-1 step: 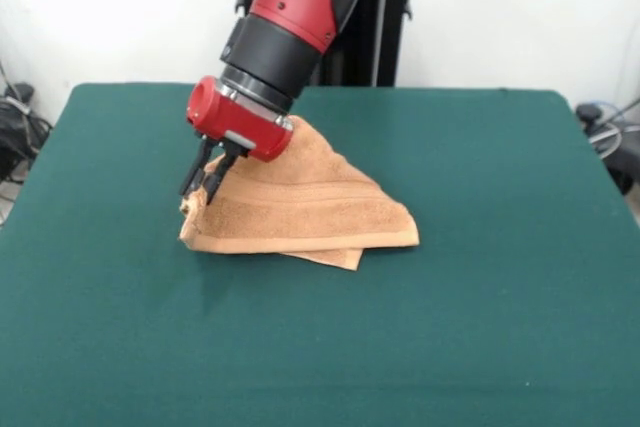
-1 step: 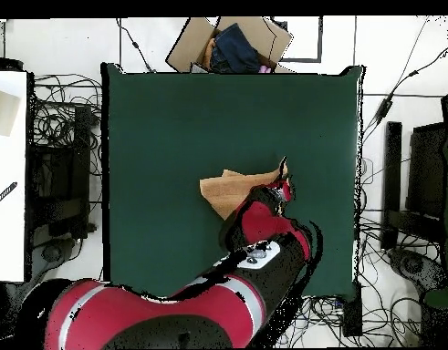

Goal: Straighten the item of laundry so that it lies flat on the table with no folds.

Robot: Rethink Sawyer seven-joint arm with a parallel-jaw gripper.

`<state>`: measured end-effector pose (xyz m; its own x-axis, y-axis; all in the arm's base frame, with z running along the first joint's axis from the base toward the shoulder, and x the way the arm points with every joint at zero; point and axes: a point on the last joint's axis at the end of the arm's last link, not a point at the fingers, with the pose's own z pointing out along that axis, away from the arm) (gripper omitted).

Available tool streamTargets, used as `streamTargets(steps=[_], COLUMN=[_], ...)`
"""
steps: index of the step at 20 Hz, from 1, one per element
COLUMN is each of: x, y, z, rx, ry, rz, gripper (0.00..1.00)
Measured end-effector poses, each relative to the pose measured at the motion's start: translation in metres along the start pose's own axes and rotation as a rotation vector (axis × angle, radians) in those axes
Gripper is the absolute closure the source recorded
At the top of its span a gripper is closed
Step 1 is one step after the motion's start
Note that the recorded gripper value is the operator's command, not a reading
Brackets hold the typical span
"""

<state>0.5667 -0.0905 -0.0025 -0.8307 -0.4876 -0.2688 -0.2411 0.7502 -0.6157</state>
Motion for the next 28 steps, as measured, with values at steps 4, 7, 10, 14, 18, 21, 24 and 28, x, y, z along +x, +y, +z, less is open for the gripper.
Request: streamTargets(steps=[4, 7, 10, 14, 18, 21, 24, 28], x=[-0.001, 0.000, 0.002, 0.002, -0.008, -0.021, -0.030, -0.043], y=[-0.004, -0.007, -0.012, -0.023, -0.034, -0.043, -0.050, -0.061], z=[0.000, 0.000, 0.000, -0.001, -0.002, 0.002, 0.008, 0.027], rx=[-0.012, -0.033, -0.058, -0.085, -0.127, -0.178, -0.216, -0.303], ry=[-0.015, -0.030, -0.048, -0.084, -0.149, -0.190, -0.202, -0.190], rz=[0.000, -0.003, -0.015, -0.029, -0.030, -0.006, 0.026, 0.118], gripper=[1.00, 1.00, 1.00, 1.00, 1.00, 1.00, 1.00, 1.00])
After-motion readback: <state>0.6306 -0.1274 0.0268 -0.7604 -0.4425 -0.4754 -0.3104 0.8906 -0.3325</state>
